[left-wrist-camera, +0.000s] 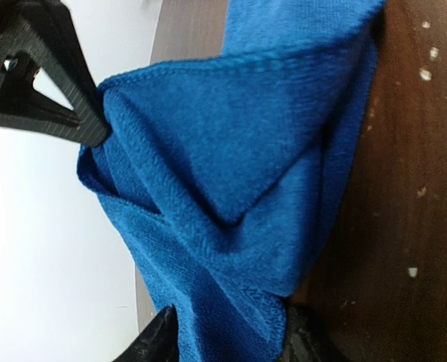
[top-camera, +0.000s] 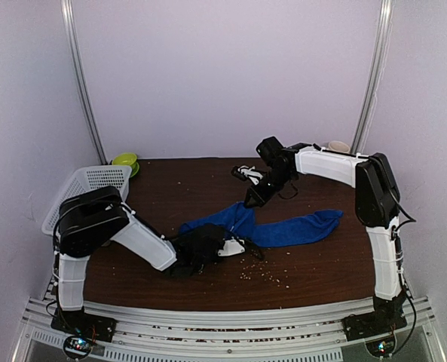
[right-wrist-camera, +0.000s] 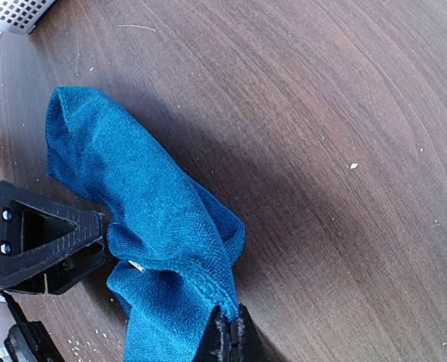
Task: Roll the towels
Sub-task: Adjust the towel at the center of the board, then pick up from the center of the board.
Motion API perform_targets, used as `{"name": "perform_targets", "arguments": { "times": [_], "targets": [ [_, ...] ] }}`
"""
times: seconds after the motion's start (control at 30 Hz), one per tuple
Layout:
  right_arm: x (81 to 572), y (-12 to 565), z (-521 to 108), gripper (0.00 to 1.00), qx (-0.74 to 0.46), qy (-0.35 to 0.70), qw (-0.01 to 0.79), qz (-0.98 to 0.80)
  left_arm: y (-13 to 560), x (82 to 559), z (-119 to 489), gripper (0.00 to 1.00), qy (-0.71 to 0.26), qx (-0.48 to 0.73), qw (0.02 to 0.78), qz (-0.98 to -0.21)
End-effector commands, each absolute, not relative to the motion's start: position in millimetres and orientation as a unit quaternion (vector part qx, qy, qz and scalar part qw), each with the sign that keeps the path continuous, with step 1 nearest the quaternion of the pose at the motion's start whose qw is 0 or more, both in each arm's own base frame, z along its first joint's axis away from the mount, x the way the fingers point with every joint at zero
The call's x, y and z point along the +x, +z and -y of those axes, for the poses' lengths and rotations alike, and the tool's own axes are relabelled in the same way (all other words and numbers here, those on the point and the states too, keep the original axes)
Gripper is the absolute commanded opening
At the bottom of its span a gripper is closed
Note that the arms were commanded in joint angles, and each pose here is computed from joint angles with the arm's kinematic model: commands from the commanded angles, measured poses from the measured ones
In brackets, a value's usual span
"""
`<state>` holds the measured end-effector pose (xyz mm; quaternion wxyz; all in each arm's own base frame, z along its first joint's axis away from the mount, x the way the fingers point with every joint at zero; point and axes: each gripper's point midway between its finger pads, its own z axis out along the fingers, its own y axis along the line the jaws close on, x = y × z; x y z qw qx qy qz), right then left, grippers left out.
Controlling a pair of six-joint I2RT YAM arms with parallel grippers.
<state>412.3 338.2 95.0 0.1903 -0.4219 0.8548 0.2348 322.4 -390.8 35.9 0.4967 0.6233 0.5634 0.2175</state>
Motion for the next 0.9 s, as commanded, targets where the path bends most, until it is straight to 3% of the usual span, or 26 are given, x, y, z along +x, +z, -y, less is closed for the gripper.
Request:
{"name": "perform_targets", "arguments": {
  "times": [0.0, 0.27, 0.5, 0.7, 0.87],
  "targets": [
    [417, 94, -338, 0.01, -0.420, 0.236, 0.190, -0.855, -14, 301, 379, 0.47, 0.224, 0.683, 0.430, -0.546],
    [417, 93, -338, 0.01, -0.421, 0.236, 0.189, -0.855, -10, 301, 387, 0.20, 0.210, 0.675, 0.442, -0.552],
    [416, 90, -337, 0.00, -0.420, 0.235, 0.186, -0.857, 9, 305, 394, 0.20, 0.183, 0.648, 0.471, -0.570],
    [415, 91, -338, 0.00, -0.421, 0.236, 0.185, -0.856, 11, 309, 393, 0.30, 0.177, 0.641, 0.475, -0.577],
    [415, 90, -338, 0.00, -0.422, 0.237, 0.185, -0.856, 3, 312, 391, 0.28, 0.186, 0.643, 0.465, -0.579]
  ]
}}
